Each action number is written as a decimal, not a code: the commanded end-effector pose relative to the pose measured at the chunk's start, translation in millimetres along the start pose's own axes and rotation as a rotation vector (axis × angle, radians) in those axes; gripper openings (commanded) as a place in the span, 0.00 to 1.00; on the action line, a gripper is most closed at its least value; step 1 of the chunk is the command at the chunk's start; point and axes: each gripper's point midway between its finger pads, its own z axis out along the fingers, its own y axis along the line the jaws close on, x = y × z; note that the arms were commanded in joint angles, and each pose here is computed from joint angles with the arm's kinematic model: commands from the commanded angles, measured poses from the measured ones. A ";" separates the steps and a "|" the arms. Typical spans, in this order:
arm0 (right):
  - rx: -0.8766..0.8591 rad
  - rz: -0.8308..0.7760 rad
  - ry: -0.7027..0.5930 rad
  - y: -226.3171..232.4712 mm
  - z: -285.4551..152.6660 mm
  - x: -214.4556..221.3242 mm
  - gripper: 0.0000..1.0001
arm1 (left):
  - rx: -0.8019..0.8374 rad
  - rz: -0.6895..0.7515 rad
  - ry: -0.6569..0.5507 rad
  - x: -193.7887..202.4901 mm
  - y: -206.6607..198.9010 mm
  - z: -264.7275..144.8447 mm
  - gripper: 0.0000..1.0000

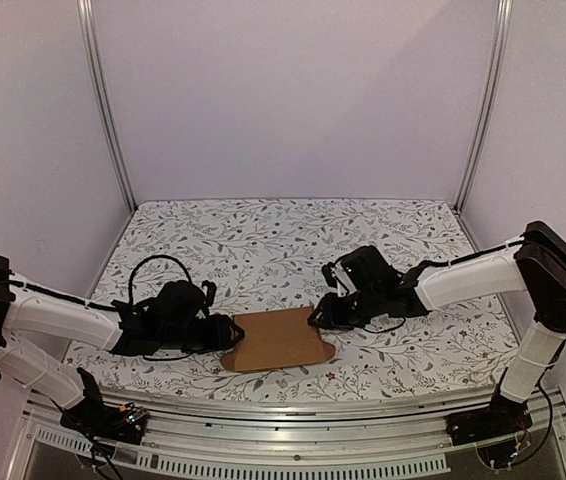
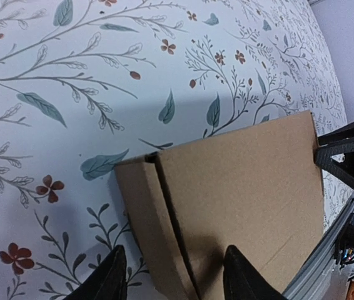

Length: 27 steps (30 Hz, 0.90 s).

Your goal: Fold the paper box

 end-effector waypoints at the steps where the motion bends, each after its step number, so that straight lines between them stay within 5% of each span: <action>1: 0.035 0.013 0.034 -16.9 8.6 16.7 0.20 | 0.010 0.014 -0.001 -0.5 -2.8 -0.9 0.52; 11: 0.079 0.032 0.039 -35.9 1.2 31.8 0.00 | 0.015 0.005 -0.016 0.6 2.6 -9.0 0.63; 27: 0.118 0.062 0.009 -55.9 -7.0 44.1 0.00 | 0.265 -0.097 0.094 27.0 -27.8 -1.3 0.79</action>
